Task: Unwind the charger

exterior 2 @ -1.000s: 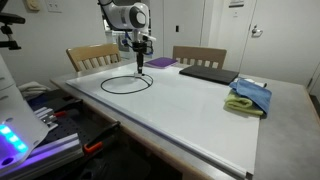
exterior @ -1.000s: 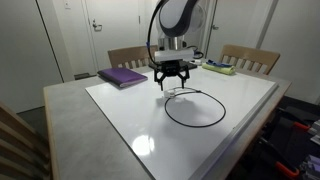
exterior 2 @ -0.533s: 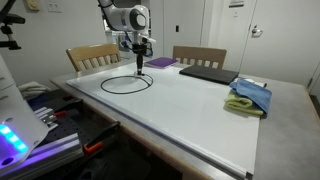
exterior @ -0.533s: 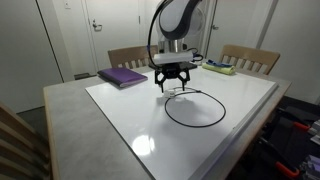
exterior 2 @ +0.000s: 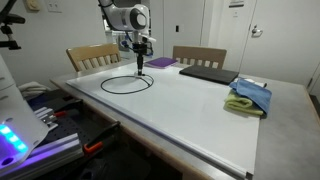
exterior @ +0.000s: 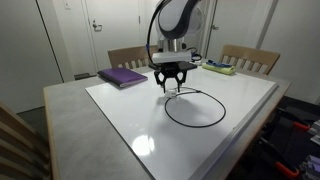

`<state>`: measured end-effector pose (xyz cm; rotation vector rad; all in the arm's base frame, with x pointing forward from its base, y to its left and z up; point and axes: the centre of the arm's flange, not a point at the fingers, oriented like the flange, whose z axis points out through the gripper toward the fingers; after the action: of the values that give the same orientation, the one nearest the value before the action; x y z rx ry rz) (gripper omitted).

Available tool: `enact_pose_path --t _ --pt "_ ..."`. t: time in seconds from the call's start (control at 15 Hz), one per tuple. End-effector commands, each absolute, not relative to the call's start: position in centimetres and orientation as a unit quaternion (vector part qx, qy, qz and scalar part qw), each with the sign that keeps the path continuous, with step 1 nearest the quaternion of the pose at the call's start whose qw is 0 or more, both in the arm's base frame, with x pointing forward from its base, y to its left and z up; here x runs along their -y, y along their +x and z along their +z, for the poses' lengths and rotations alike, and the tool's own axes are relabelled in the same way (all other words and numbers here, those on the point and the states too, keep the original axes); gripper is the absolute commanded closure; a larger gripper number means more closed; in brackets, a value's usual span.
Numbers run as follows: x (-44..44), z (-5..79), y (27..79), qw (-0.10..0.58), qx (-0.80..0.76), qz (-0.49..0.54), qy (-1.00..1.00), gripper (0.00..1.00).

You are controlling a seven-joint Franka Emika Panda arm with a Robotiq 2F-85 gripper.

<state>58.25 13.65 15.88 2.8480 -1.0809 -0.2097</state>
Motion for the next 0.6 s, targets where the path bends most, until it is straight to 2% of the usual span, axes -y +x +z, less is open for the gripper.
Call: enact_pose_path --t 0.0,0.07,0.53 --pt "-13.8 15.9 58.8 0.044 0.35 -0.068 0.933 0.65" --pt "-13.7 16.1 58.7 0.046 0.35 -0.067 0.933 0.72" --pt "-12.2 19.0 59.8 0.054 0.38 -0.074 0.92 0.72"
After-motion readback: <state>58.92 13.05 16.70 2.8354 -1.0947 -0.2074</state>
